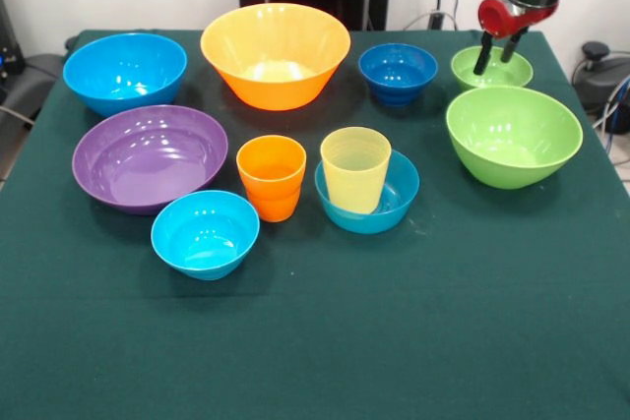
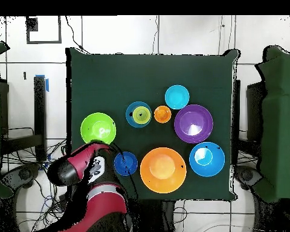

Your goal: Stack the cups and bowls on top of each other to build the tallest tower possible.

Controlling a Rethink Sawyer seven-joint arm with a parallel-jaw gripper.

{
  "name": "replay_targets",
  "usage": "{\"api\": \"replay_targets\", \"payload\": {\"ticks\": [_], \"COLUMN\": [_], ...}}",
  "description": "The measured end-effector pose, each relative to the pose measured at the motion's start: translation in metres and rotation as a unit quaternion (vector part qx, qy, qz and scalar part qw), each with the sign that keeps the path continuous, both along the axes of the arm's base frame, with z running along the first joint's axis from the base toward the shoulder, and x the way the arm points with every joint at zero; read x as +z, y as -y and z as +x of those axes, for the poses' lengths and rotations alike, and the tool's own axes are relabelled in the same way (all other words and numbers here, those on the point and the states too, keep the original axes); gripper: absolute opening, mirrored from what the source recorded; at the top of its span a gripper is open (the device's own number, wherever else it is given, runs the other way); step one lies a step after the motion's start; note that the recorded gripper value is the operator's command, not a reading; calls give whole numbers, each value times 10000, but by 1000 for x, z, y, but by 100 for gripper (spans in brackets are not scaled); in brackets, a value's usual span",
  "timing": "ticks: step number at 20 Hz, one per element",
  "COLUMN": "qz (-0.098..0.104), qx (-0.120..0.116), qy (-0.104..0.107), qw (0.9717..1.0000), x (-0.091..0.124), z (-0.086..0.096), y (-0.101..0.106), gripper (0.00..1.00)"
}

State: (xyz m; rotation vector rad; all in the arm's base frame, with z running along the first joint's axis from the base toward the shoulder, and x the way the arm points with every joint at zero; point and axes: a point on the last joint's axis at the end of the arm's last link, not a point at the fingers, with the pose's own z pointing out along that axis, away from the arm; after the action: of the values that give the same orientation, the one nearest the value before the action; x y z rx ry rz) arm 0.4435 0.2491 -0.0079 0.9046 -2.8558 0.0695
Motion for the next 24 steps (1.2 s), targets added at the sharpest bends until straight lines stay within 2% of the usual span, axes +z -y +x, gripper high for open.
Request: {"api": "replay_targets", "payload": {"ticks": [15,24], "qz": [25,30], "qx": [16,153], "qy": [38,56], "qw": [10000,9999], "x": [3,6], "z": [2,-4], "y": [-3,-15], "gripper": [100,100]}}
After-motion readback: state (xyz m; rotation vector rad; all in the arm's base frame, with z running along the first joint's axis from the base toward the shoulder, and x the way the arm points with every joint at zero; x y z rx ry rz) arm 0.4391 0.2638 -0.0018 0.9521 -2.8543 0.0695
